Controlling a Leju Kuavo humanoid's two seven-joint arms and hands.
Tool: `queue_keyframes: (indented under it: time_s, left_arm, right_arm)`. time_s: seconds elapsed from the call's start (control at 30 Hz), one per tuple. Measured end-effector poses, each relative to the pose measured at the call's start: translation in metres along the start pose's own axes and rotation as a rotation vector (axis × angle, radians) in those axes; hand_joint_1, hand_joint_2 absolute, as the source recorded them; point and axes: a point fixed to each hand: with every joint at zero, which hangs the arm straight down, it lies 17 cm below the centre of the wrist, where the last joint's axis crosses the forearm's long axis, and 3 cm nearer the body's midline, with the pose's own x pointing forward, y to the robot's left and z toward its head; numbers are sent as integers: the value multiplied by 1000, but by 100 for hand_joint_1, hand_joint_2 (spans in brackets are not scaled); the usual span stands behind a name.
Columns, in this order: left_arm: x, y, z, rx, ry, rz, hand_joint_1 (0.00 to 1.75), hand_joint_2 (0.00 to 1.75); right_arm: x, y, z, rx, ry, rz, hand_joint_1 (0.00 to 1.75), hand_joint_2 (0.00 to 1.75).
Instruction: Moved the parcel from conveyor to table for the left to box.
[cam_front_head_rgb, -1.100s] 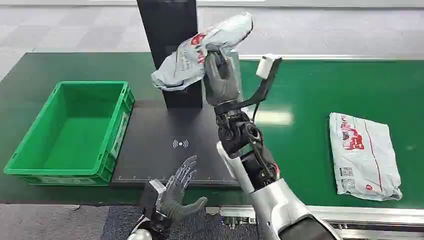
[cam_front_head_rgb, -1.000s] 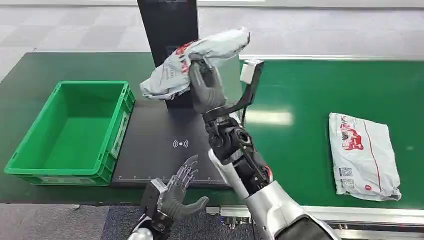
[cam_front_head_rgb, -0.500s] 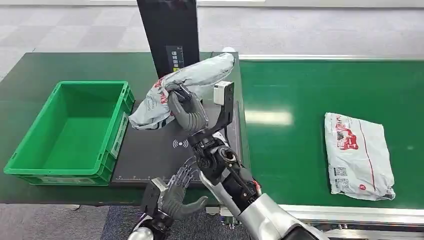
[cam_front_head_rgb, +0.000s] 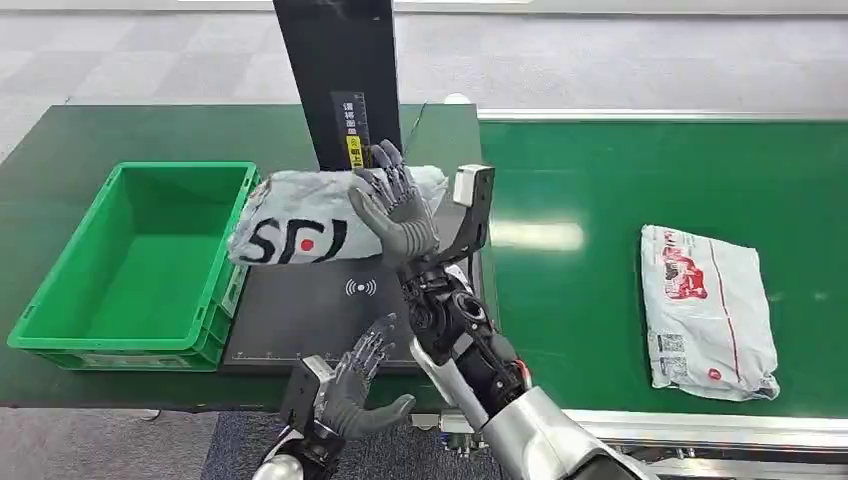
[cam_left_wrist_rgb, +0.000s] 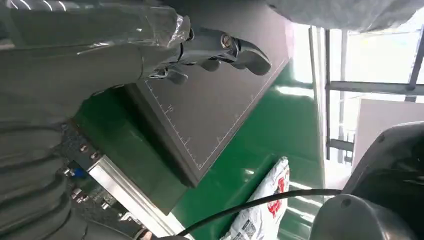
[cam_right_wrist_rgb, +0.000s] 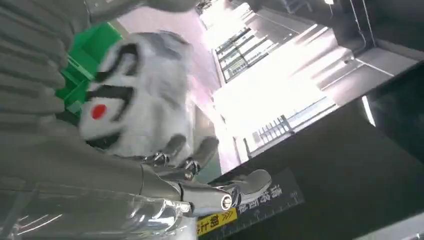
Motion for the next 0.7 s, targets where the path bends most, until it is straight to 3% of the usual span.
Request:
queue_keyframes:
  time_s: [0.27, 0.5, 0.67, 0.7]
  left_arm:
    - [-3, 1, 3, 3, 5, -3, 0, 175]
    - [-6, 4, 7, 22, 9, -7, 0, 175]
    - [-5, 10, 9, 54, 2, -12, 0, 175]
    - [-5, 12, 11, 64, -1, -11, 0, 175]
  right_arm:
    - [7, -4, 2, 16, 4, -140, 0, 175]
    - [70, -21, -2, 8, -137, -280, 0, 175]
    - [126, -45, 5, -53, -294, -213, 0, 175]
    - [134, -52, 8, -69, -321, -183, 0, 0]
